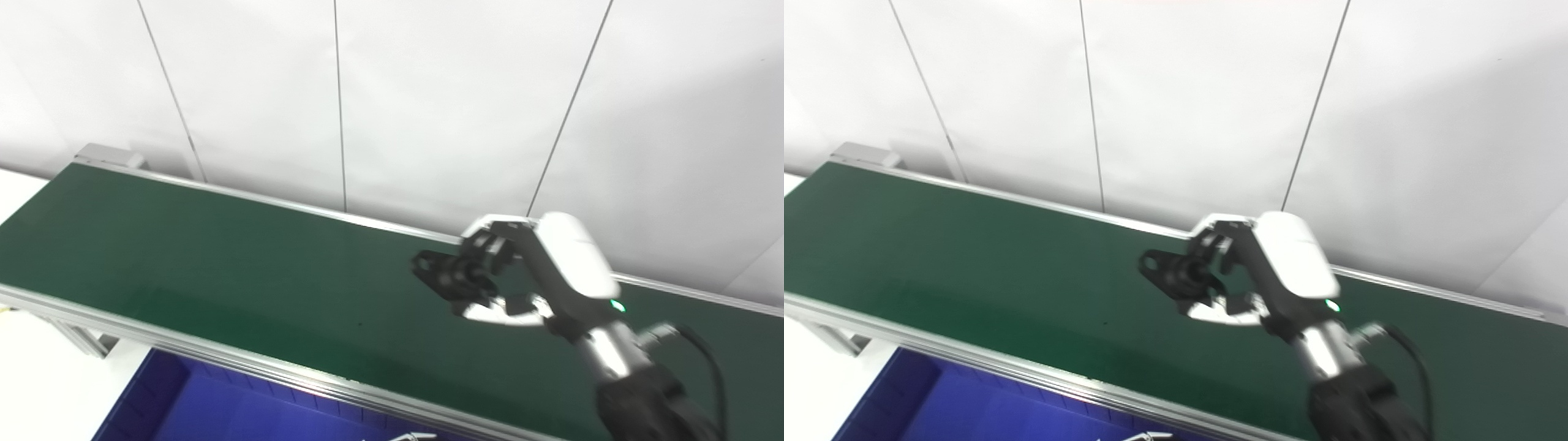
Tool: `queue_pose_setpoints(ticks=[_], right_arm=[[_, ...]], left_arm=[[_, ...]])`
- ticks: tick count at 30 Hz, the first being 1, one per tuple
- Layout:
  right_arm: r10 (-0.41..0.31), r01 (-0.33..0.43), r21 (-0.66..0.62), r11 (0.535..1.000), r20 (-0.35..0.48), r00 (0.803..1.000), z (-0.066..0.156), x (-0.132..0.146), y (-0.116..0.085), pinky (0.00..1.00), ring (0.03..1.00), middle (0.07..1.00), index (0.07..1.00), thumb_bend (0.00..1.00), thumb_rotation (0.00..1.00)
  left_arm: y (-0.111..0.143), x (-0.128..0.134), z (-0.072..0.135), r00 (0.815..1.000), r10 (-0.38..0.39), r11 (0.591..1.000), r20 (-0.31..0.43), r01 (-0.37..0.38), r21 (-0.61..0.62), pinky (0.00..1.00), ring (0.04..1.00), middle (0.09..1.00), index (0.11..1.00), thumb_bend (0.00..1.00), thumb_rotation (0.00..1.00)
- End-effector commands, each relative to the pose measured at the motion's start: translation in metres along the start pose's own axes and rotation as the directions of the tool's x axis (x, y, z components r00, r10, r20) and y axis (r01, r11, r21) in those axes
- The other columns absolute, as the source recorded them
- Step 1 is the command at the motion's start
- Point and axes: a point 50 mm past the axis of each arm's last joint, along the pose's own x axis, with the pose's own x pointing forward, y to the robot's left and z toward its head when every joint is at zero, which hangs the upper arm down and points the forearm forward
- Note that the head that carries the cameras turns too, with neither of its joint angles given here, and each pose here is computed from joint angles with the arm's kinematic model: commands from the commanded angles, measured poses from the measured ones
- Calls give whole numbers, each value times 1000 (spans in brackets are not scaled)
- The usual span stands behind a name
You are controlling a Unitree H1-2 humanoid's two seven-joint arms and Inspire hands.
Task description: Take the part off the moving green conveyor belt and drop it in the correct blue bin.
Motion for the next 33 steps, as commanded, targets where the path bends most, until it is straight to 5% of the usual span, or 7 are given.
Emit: queue_pose_setpoints(ticks=[1, 7, 15, 22, 33], right_arm=[[-23, 22, 7, 1000, 25, 999, 1, -13, -9, 363, 391, 436, 525, 519, 2], [-24, 24, 14, 1000, -9, 1000, -8, -55, -7, 319, 348, 424, 531, 517, 3], [-73, 77, 41, 996, -87, 994, 0, -110, -3, 404, 378, 420, 531, 518, 4], [-40, 51, 55, 997, -187, 982, 11, -136, 4, 463, 464, 467, 514, 521, 3], [53, -41, 40, 998, -345, 937, 3, -159, 28, 337, 321, 454, 494, 524, 0]], left_arm=[[-2, -4, 10, 999, -10, 1000, 40, 10, -6, 669, 761, 779, 759, 756, 826], [5, -12, 18, 998, -13, 1000, 58, 14, -14, 704, 788, 799, 779, 759, 835], [23, -27, 30, 996, -30, 998, 80, 35, -57, 824, 859, 846, 841, 726, 860], [38, -38, 44, 992, -36, 996, 118, 45, -75, 937, 908, 888, 902, 693, 959], [53, -42, 52, 989, -27, 996, 144, 39, -81, 897, 886, 868, 881, 693, 926]])
